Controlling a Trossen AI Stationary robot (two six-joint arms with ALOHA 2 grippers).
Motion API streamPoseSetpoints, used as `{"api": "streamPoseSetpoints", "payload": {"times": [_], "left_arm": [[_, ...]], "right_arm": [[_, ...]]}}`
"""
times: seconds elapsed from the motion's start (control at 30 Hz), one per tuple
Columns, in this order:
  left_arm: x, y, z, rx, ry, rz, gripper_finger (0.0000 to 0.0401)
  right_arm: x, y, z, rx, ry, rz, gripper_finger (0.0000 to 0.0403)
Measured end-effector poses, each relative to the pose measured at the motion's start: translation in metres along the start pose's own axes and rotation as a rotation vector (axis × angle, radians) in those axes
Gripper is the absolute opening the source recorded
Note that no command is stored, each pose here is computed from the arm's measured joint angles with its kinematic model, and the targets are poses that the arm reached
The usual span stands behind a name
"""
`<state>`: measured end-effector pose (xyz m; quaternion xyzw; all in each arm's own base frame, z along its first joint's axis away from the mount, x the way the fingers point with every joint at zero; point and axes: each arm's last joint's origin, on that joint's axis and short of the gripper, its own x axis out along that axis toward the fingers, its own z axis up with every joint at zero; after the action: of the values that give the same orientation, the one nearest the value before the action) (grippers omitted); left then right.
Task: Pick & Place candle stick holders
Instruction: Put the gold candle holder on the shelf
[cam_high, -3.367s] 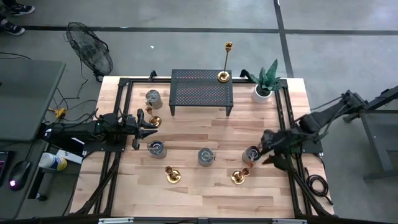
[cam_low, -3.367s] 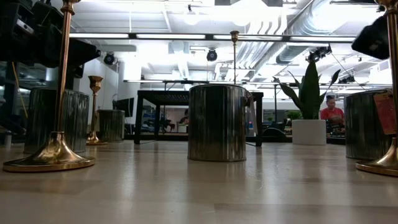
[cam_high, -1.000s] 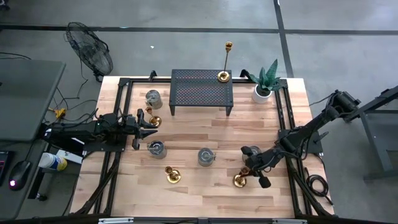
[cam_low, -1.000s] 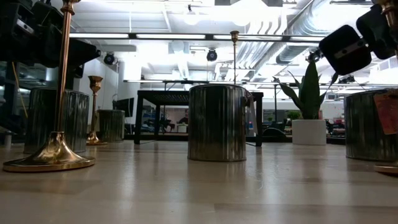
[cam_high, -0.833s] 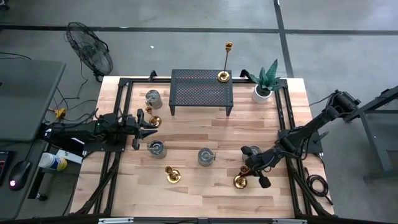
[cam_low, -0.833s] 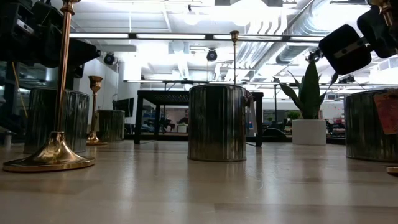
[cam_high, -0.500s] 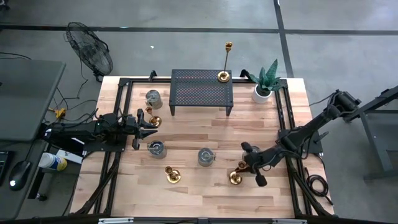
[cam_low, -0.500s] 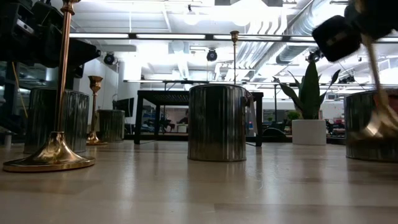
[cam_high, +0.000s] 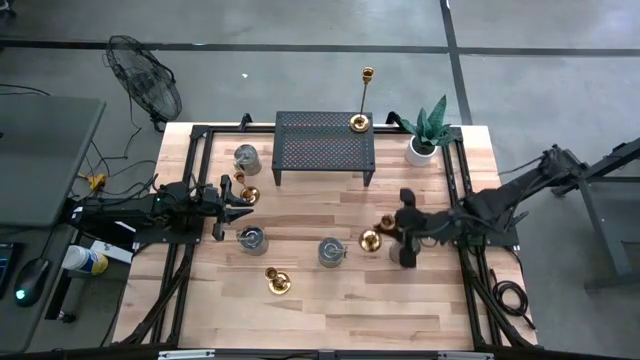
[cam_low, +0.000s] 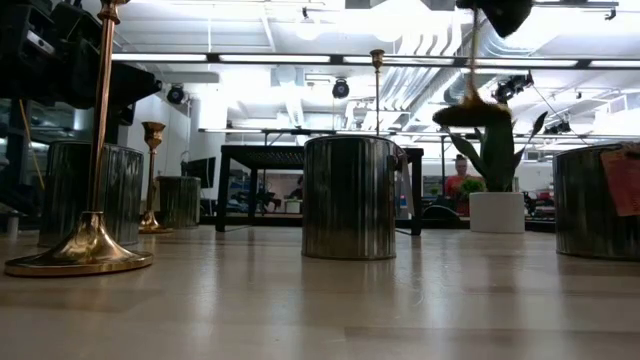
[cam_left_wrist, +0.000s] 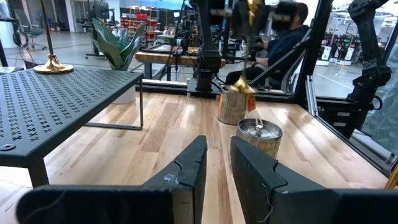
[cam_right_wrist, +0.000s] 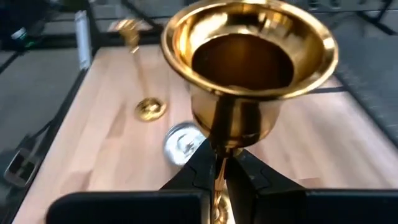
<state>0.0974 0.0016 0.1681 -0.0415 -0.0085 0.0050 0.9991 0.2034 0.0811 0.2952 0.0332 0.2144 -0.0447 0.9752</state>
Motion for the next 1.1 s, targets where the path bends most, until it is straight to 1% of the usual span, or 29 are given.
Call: {"api": "streamPoseSetpoints", "payload": {"times": [0.23,0.43,0.53,0.7,0.87,0.93,1.1], "left_arm": [[0.000,0.000,0.000,0.000,0.000,0.000,0.0072],[0.000,0.000,0.000,0.000,0.000,0.000,0.0072],[0.000,0.000,0.000,0.000,0.000,0.000,0.0072],[0.000,0.000,0.000,0.000,0.000,0.000,0.0072],[0.000,0.000,0.000,0.000,0.000,0.000,0.0072],[0.000,0.000,0.000,0.000,0.000,0.000,0.0072],[0.000,0.000,0.000,0.000,0.000,0.000,0.0072]], "right_arm": [[-0.008,-0.032,0.042,0.070,-0.013,-0.145,0.0010],[-0.009,-0.067,0.062,0.105,-0.017,-0.322,0.0017],[-0.006,-0.083,0.070,0.138,-0.032,-0.398,0.0015],[0.006,-0.111,0.085,0.193,-0.029,-0.500,0.0009],[0.021,-0.144,0.098,0.239,-0.012,-0.611,0.0018],[0.029,-0.158,0.101,0.251,0.005,-0.637,0.0019],[0.047,-0.187,0.106,0.295,0.035,-0.654,0.0012]]}}
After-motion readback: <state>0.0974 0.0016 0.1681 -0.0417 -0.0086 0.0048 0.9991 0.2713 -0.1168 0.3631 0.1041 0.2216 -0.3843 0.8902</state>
